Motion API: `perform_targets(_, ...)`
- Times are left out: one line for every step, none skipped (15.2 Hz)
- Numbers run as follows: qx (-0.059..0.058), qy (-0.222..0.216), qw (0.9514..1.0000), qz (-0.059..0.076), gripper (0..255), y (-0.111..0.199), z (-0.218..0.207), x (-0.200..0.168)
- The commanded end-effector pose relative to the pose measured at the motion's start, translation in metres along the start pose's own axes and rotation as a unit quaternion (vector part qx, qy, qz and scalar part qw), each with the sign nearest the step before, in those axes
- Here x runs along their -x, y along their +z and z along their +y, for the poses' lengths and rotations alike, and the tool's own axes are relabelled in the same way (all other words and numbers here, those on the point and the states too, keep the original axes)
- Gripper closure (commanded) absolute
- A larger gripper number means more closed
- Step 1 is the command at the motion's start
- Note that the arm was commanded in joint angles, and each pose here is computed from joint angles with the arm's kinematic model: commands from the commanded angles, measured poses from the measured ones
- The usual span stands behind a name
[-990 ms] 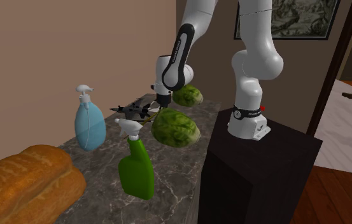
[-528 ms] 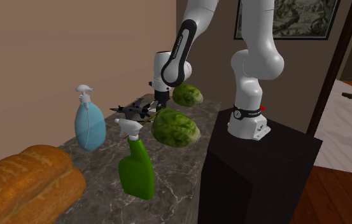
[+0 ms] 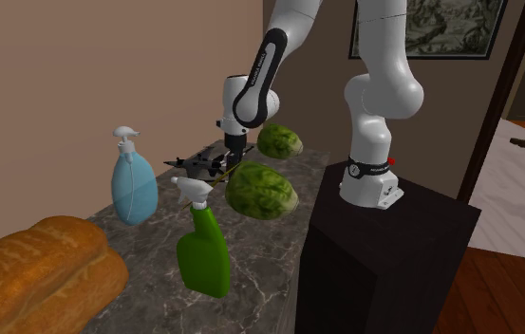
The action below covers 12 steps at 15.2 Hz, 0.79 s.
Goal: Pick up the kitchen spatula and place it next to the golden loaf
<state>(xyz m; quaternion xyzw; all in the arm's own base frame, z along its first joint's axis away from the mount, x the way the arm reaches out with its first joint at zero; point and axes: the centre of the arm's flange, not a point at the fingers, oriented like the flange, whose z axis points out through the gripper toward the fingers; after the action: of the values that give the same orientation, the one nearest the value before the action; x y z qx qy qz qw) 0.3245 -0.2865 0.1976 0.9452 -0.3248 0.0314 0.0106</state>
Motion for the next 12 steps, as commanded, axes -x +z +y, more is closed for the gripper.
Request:
perform_targets(0.000,0.000,1.0000,0.000,0,0.0112,0.0002,0.0002)
perform_targets(0.000,0.000,1.0000,0.000,0,0.0142,0.0002,0.0001)
perform_targets(0.000,0.000,1.0000,0.000,0,0.0142,0.0002,0.0001)
perform_targets(0.000,0.000,1.0000,0.000,0,0.0142,0.0002,0.0002)
perform_targets(0.000,0.000,1.0000,0.000,0,0.0142,0.0002,0.0002)
perform_targets(0.000,0.000,1.0000,0.000,0,0.0142,0.0002,0.0002)
perform_targets(0.000,0.000,1.0000,0.000,0,0.0142,0.0002,0.0002)
perform_targets(0.000,0.000,1.0000,0.000,0,0.0142,0.0002,0.0001)
perform_targets(0.000,0.000,1.0000,0.000,0,0.0142,0.0002,0.0001)
perform_targets(0.000,0.000,1.0000,0.000,0,0.0142,0.0001,0.0001)
perform_targets(0.000,0.000,1.0000,0.000,255,0.0142,0.0001,0.0001)
perform_targets(0.000,0.000,1.0000,0.000,255,0.0142,0.0001,0.0001)
